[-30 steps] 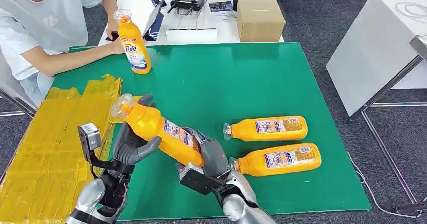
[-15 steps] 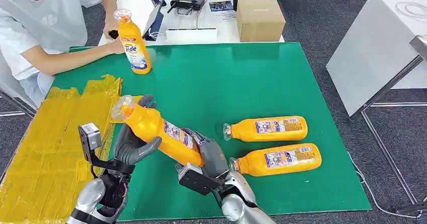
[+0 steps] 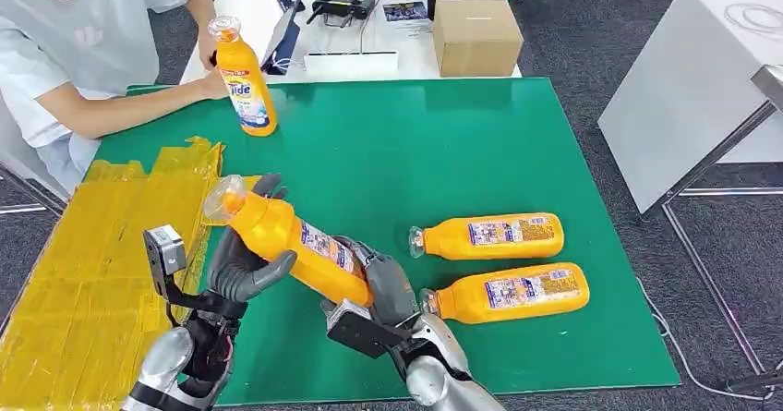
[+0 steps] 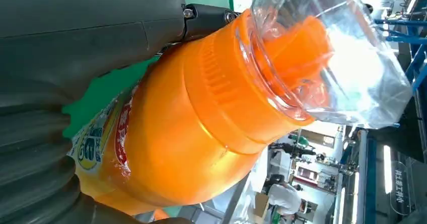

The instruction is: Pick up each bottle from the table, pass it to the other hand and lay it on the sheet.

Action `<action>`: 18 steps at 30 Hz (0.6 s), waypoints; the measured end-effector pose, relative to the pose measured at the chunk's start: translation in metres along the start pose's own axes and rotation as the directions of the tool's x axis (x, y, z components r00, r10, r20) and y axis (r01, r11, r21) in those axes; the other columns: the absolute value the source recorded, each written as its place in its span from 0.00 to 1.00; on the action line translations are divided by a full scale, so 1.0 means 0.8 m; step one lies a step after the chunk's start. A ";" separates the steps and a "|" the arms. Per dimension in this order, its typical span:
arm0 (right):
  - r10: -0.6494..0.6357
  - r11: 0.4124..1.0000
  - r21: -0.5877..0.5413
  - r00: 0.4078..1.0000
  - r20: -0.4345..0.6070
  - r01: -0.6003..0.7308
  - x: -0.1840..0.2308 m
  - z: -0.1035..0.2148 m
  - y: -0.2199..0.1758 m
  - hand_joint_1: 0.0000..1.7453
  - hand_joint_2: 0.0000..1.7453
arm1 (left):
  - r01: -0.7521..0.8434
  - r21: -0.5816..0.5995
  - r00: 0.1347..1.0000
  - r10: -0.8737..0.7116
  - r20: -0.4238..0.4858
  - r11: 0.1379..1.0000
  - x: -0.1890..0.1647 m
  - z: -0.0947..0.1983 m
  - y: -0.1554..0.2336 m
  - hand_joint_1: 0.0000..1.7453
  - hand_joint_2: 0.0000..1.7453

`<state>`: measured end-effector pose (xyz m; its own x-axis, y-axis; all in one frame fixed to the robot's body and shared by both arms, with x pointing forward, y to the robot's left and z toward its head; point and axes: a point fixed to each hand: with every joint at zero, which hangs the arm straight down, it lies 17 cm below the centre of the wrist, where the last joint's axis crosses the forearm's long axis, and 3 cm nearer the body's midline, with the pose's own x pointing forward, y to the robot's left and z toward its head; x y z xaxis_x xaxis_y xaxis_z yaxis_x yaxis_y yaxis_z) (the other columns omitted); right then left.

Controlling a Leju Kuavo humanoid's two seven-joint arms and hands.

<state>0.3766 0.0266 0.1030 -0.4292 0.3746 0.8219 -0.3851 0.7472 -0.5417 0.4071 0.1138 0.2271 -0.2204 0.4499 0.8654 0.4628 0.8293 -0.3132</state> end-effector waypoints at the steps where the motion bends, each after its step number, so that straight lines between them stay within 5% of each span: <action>1: 0.000 1.000 0.000 1.000 0.000 0.000 0.000 0.000 0.000 1.00 1.00 | 0.000 0.000 1.000 0.000 0.000 1.000 0.000 0.000 0.000 0.00 1.00; 18: 0.000 1.000 0.001 1.000 0.000 0.000 0.000 0.000 0.001 1.00 1.00 | 0.000 0.000 1.000 0.000 0.001 1.000 0.000 0.000 0.000 0.00 1.00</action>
<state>0.3763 0.0269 0.1027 -0.4294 0.3747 0.8217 -0.3861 0.7464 -0.5421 0.4072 0.1138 0.2274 -0.2210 0.4499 0.8653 0.4630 0.8293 -0.3129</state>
